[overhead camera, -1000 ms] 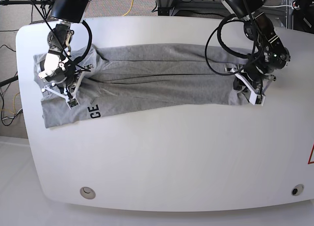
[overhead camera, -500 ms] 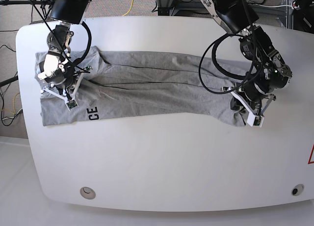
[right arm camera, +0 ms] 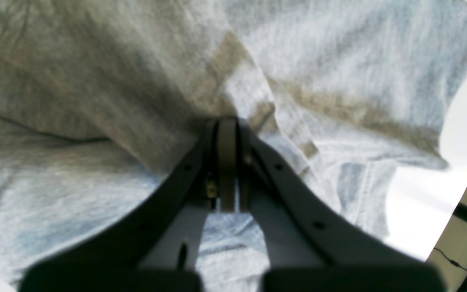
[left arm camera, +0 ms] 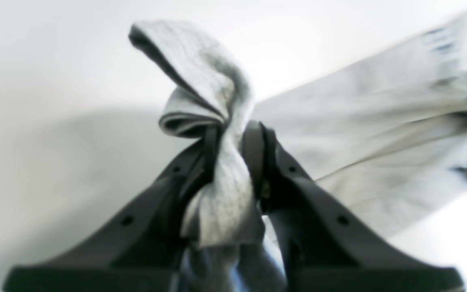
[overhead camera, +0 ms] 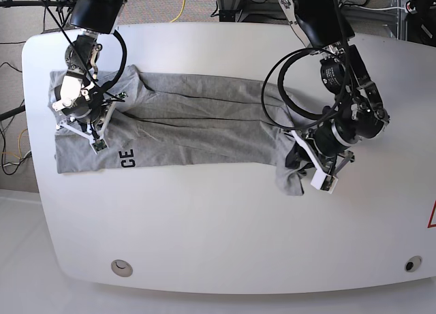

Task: Fold the T-shirt properly
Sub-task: 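Lift the grasped shirt end with the left gripper toward the right gripper, then lay the folded shirt end down over the middle with the left gripper, then open the left gripper and release the folded shirt end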

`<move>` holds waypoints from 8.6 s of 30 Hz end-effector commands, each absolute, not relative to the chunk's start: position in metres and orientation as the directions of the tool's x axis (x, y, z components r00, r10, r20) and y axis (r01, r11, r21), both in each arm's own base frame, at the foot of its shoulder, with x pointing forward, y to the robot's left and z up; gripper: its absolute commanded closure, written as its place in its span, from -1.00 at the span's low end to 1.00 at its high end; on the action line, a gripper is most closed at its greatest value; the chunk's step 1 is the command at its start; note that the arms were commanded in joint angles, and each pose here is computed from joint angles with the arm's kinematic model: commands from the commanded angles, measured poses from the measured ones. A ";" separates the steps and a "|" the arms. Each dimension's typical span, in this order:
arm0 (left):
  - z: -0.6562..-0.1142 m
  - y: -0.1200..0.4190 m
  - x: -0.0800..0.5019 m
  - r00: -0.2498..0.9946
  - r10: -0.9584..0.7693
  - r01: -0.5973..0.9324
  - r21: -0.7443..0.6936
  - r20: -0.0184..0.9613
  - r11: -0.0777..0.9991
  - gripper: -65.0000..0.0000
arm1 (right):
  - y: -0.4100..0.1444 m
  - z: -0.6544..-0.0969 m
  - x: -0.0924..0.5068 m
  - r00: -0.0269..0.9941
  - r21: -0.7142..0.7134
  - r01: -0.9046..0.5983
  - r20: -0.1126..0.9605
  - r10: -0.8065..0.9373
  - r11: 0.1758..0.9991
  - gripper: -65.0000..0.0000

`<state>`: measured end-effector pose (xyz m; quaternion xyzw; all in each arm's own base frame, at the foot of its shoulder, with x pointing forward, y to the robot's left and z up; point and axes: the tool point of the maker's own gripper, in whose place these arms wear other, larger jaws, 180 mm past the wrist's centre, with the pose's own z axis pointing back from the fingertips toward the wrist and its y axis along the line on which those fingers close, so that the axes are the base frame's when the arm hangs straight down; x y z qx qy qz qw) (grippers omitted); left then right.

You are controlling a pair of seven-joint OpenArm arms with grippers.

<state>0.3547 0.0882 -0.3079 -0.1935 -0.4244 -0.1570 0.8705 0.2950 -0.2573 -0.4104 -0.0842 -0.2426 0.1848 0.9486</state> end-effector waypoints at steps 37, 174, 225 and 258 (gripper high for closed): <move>-0.323 -0.127 0.323 0.520 -0.058 0.782 -0.447 0.852 0.434 0.99 | -0.265 -0.397 0.305 0.797 -0.284 -0.299 0.450 0.402 0.911 1.00; -0.359 -0.090 0.313 0.465 -0.202 0.809 -0.321 0.862 0.492 -0.25 | -0.265 -0.399 0.304 0.800 -0.280 -0.300 0.447 0.401 0.912 1.00; -0.334 -0.179 0.271 0.410 -0.232 0.894 -0.339 0.882 0.292 1.00 | -0.265 -0.400 0.302 0.802 -0.281 -0.300 0.444 0.400 0.912 1.00; -0.350 -0.196 0.238 0.411 -0.303 0.908 -0.357 0.860 0.218 0.72 | -0.265 -0.398 0.304 0.800 -0.282 -0.299 0.447 0.400 0.912 1.00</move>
